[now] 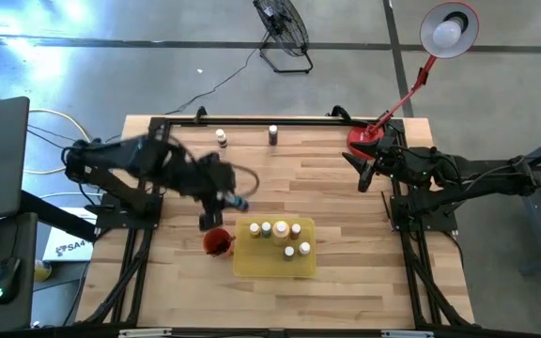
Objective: Pick & Place Paint Supplies
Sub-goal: Put the blue paint bottle into the yellow bin, then put the white paint bottle into the yellow bin
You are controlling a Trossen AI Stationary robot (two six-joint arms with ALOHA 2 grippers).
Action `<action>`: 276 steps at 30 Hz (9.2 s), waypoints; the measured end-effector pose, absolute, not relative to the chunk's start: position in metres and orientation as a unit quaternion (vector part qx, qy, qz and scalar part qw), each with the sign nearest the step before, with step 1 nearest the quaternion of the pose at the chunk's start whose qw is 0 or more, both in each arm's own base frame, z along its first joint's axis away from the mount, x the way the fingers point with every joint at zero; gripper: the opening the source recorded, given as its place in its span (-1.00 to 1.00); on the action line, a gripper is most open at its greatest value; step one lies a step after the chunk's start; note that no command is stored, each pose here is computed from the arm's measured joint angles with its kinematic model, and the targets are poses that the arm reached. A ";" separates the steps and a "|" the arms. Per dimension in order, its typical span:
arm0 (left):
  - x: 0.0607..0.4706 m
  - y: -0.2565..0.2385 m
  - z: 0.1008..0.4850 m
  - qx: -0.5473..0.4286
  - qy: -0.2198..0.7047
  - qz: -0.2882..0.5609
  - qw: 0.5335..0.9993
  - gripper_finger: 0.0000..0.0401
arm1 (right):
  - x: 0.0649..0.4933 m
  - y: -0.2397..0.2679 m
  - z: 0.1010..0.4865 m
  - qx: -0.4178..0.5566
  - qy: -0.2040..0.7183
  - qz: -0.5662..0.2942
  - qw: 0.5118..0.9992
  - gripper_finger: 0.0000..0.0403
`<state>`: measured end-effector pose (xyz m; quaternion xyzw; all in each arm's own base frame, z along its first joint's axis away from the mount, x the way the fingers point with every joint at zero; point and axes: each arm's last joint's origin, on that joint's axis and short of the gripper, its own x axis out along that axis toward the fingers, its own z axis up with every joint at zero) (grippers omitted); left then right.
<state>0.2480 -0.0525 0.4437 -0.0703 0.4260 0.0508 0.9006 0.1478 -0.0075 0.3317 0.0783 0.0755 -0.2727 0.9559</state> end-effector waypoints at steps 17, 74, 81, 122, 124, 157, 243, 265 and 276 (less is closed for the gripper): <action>0.346 -0.129 0.356 -0.162 0.488 0.061 0.855 -0.28 | 0.145 -0.008 0.322 0.072 0.124 -0.278 0.950 -0.14; 0.396 -0.147 0.245 -0.183 0.561 0.162 0.791 -0.28 | 0.143 -0.008 0.317 0.064 0.150 -0.281 0.946 -0.14; 0.394 -0.147 0.240 -0.185 0.571 0.161 0.783 -0.28 | 0.143 -0.008 0.316 0.062 0.155 -0.281 0.945 -0.14; 0.407 -0.126 0.245 -0.213 0.576 0.103 0.783 0.14 | 0.142 -0.008 0.315 0.061 0.159 -0.281 0.944 -0.14; 0.407 -0.126 0.245 -0.208 0.576 0.100 0.784 0.14 | 0.142 -0.008 0.315 0.061 0.159 -0.281 0.944 -0.14; 0.415 -0.112 0.246 -0.224 0.564 0.082 0.791 0.14 | 0.141 -0.008 0.313 0.056 0.172 -0.282 0.942 -0.14; 0.424 -0.108 0.250 -0.247 0.544 0.038 0.801 0.14 | 0.141 -0.008 0.313 0.055 0.173 -0.282 0.942 -0.14; 0.428 -0.088 0.253 -0.354 0.560 0.021 0.748 0.14 | 0.141 -0.008 0.313 0.055 0.173 -0.282 0.942 -0.14; 0.423 -0.085 0.286 -0.328 0.538 0.019 0.776 0.14 | 0.141 -0.008 0.313 0.055 0.173 -0.282 0.942 -0.14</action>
